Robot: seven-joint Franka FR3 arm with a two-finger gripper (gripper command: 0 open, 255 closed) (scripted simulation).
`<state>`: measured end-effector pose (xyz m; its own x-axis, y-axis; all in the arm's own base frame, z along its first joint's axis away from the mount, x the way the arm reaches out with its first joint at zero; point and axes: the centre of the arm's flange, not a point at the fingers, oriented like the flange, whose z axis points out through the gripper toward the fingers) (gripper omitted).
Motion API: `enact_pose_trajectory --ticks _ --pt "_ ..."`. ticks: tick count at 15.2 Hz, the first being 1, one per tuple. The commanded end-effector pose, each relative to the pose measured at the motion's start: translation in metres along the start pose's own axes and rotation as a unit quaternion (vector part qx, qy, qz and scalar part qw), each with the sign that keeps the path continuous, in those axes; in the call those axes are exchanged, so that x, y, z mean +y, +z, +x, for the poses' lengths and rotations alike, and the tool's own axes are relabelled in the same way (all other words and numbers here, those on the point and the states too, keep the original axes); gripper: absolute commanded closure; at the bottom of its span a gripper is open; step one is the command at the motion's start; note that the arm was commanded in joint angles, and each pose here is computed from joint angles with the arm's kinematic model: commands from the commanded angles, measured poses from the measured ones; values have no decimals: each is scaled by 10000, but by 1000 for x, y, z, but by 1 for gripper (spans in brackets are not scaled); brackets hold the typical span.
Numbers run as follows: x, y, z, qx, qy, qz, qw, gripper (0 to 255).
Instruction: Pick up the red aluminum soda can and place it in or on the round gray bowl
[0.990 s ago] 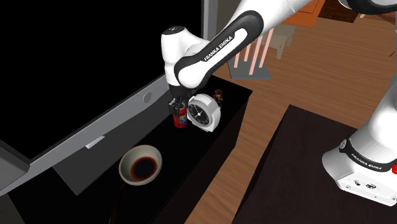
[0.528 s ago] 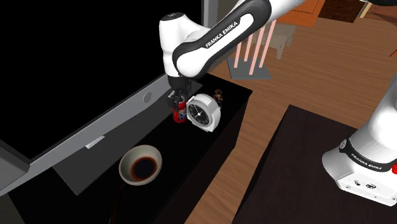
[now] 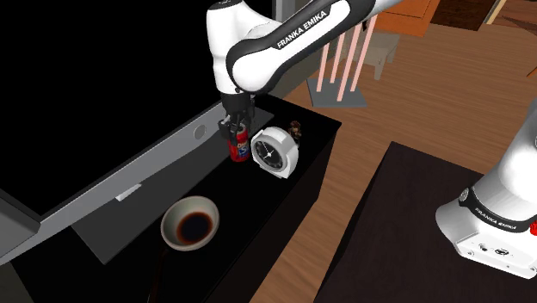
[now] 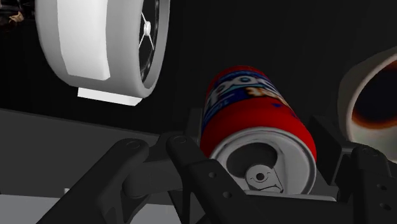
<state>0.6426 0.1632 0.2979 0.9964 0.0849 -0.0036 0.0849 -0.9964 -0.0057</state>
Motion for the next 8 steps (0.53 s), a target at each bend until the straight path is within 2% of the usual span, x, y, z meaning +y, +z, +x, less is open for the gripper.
enact_pose_trajectory --ticks 1,8 --pt "-23 -3 2 0 2 0 10000 255" --pt "-114 -16 13 0 2 0 10000 255"
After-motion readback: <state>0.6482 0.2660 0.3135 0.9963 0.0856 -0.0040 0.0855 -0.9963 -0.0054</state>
